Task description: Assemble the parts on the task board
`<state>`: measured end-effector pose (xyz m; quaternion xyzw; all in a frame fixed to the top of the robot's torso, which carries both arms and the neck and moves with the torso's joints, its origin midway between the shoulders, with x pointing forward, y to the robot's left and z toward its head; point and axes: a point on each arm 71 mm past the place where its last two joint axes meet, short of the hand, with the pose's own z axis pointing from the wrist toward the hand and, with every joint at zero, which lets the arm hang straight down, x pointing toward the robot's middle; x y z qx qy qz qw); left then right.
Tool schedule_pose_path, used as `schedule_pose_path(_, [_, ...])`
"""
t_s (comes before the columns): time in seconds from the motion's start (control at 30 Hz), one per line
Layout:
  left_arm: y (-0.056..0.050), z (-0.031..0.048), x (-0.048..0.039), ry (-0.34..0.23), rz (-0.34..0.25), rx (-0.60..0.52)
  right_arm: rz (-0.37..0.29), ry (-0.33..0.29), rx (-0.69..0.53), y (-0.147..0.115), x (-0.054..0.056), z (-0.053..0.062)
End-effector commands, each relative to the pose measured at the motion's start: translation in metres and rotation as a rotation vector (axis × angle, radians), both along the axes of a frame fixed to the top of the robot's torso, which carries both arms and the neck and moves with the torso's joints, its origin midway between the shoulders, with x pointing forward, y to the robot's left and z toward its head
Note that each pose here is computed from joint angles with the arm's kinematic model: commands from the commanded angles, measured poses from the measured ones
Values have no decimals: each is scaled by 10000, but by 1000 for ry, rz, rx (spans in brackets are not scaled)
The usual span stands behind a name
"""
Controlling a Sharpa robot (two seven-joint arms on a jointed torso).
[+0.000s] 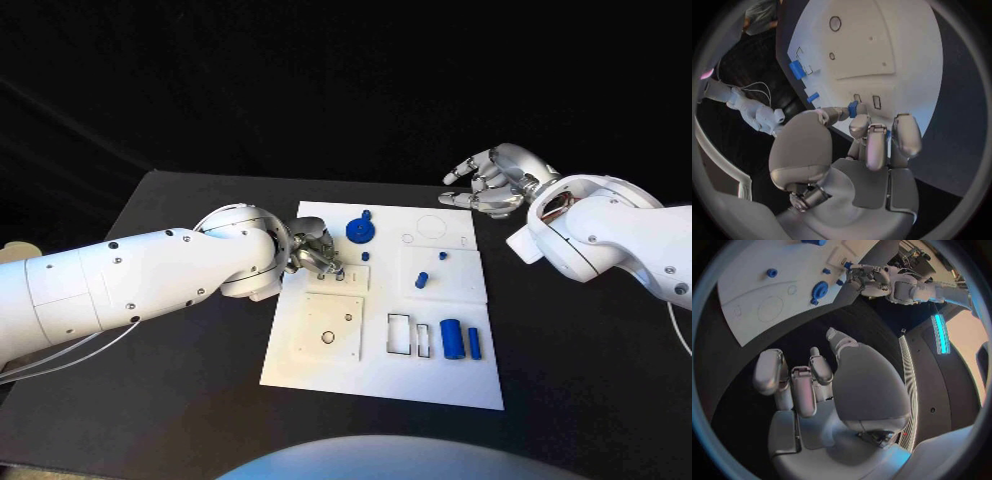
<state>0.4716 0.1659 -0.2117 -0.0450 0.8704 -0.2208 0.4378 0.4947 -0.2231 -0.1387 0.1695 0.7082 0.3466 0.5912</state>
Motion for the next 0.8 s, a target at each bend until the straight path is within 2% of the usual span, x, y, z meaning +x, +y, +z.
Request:
schedule_pose_path(0.03, [-16, -14, -11, 15, -13, 10, -1, -3, -7, -2, -1, -3])
schedule_pose_path(0.3, [-34, -14, -13, 10, -18, 11, -1, 1, -8, 1, -4, -7])
schedule_pose_path(0.8, [-49, -38, -12, 33, -30, 38, -3, 2, -7, 4, -1, -14])
